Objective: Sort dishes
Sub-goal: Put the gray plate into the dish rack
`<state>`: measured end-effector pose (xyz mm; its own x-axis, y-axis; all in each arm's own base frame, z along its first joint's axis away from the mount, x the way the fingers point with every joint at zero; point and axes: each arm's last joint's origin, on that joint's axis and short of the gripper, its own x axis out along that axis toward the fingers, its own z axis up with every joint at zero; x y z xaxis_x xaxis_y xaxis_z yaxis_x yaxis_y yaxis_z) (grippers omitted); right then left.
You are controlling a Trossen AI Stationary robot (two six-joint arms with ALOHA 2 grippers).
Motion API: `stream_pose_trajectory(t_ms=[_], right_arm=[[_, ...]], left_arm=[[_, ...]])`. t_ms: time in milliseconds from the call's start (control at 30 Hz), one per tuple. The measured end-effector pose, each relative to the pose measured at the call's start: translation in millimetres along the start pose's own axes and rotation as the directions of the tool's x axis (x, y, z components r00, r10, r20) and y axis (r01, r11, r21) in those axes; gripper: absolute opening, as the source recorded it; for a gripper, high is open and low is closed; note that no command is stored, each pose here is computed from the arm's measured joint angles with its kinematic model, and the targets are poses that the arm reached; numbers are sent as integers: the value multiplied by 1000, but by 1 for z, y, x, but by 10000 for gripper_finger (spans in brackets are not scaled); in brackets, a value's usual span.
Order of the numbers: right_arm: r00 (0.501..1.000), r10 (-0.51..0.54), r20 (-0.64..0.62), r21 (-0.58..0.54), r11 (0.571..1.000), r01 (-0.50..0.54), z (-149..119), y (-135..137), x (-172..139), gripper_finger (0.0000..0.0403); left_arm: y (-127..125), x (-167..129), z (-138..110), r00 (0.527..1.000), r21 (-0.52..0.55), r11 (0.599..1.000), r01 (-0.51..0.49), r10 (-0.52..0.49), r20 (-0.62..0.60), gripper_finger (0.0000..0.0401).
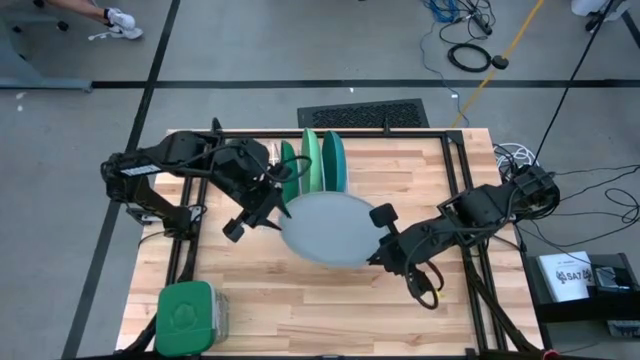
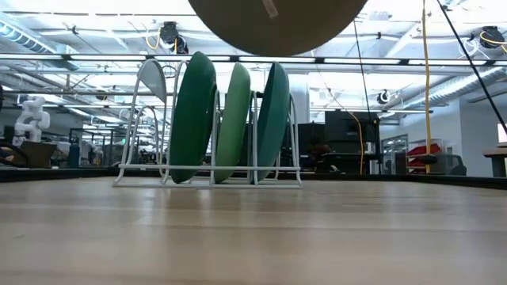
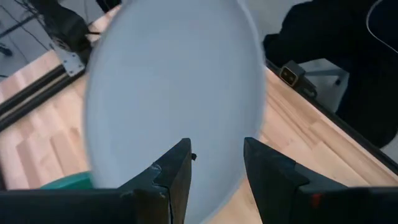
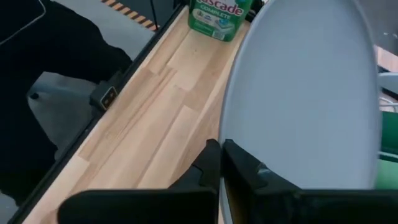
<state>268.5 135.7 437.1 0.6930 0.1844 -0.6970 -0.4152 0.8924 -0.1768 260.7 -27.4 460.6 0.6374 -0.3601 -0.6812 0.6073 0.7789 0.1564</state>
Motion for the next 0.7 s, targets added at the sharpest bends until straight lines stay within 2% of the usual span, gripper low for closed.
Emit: stream_pose_trajectory(t_ms=[433, 700], right_arm=[[1000, -11, 12, -23, 1000, 12, 1, -3, 1, 0], [1000, -21, 14, -38, 999, 21, 1, -4, 1, 0]], left_arm=[[-6, 14, 4, 997, 15, 997, 71, -70, -18, 148], [-7, 30, -5, 991, -6, 994, 107, -107, -74, 148]])
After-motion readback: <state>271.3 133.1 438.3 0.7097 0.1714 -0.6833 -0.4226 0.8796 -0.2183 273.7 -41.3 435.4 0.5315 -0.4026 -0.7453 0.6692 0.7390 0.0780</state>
